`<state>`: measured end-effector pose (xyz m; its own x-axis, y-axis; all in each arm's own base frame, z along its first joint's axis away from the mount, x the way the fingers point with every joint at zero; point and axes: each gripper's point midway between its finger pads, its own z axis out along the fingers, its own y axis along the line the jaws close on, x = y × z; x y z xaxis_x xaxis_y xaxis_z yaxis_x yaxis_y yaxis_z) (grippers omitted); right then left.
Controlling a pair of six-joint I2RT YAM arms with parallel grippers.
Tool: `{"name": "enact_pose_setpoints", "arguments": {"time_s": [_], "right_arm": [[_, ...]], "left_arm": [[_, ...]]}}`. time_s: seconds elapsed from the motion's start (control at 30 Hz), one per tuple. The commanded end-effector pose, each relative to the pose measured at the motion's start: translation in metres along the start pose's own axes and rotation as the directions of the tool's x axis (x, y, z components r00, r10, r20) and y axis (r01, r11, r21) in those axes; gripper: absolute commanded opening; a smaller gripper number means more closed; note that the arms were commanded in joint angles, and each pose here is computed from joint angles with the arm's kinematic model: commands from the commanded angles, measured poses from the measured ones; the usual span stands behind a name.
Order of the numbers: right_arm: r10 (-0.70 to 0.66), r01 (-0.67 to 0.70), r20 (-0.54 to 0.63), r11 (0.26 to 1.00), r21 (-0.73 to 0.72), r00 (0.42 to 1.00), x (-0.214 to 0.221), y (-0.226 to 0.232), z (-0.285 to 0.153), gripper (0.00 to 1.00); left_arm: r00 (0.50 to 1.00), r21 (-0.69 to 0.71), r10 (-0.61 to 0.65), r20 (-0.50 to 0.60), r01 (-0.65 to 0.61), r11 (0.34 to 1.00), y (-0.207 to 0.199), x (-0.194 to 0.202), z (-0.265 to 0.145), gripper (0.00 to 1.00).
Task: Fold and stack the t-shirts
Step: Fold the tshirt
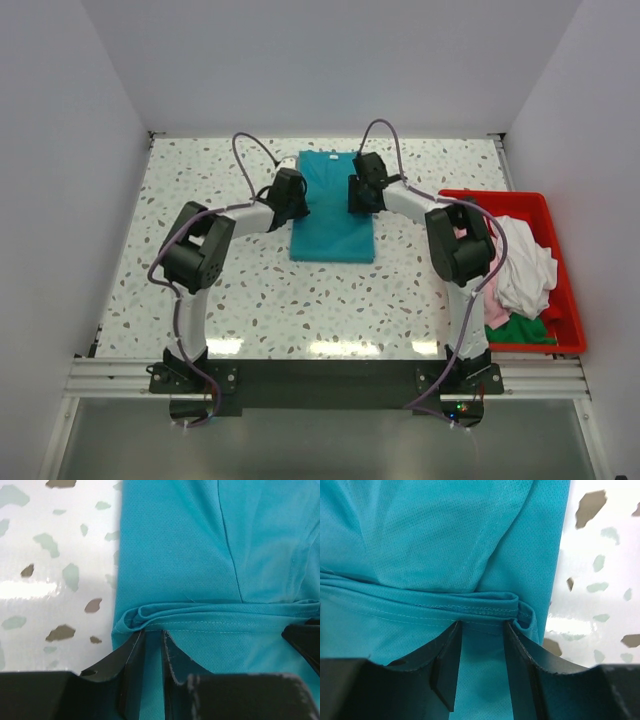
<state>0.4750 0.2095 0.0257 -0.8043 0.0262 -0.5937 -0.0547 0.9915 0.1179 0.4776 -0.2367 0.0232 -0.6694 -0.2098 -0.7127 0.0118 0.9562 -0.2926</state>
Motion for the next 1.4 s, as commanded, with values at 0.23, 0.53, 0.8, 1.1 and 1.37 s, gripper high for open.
{"name": "enact_pose_setpoints", "arguments": {"time_s": [0.23,0.53,0.8,1.1,1.37], "right_arm": [[0.014,-0.024,-0.123,0.996,-0.082,0.992,0.086,0.016,-0.044,0.43],[0.002,-0.021,-0.126,0.988,-0.151,0.992,0.116,0.022,-0.089,0.45],[0.019,-0.041,-0.120,0.983,-0.179,0.993,0.097,0.016,-0.092,0.47],[0.040,-0.053,-0.073,0.983,-0.177,0.997,0.064,0.003,-0.111,0.49],[0.083,-0.106,-0.128,0.977,-0.187,0.988,0.138,-0.005,-0.168,0.49]], "left_arm": [[0.993,-0.126,-0.053,-0.104,0.039,0.991,0.039,0.071,-0.058,0.24],[0.983,-0.129,-0.114,-0.143,0.095,0.987,0.053,0.113,-0.112,0.25],[0.980,-0.115,-0.134,-0.150,0.117,0.986,0.054,0.117,-0.124,0.25],[0.991,-0.046,-0.082,-0.105,0.078,0.996,0.029,0.066,-0.148,0.41],[0.974,-0.071,-0.178,-0.139,0.169,0.983,0.049,0.082,-0.210,0.59]]}}
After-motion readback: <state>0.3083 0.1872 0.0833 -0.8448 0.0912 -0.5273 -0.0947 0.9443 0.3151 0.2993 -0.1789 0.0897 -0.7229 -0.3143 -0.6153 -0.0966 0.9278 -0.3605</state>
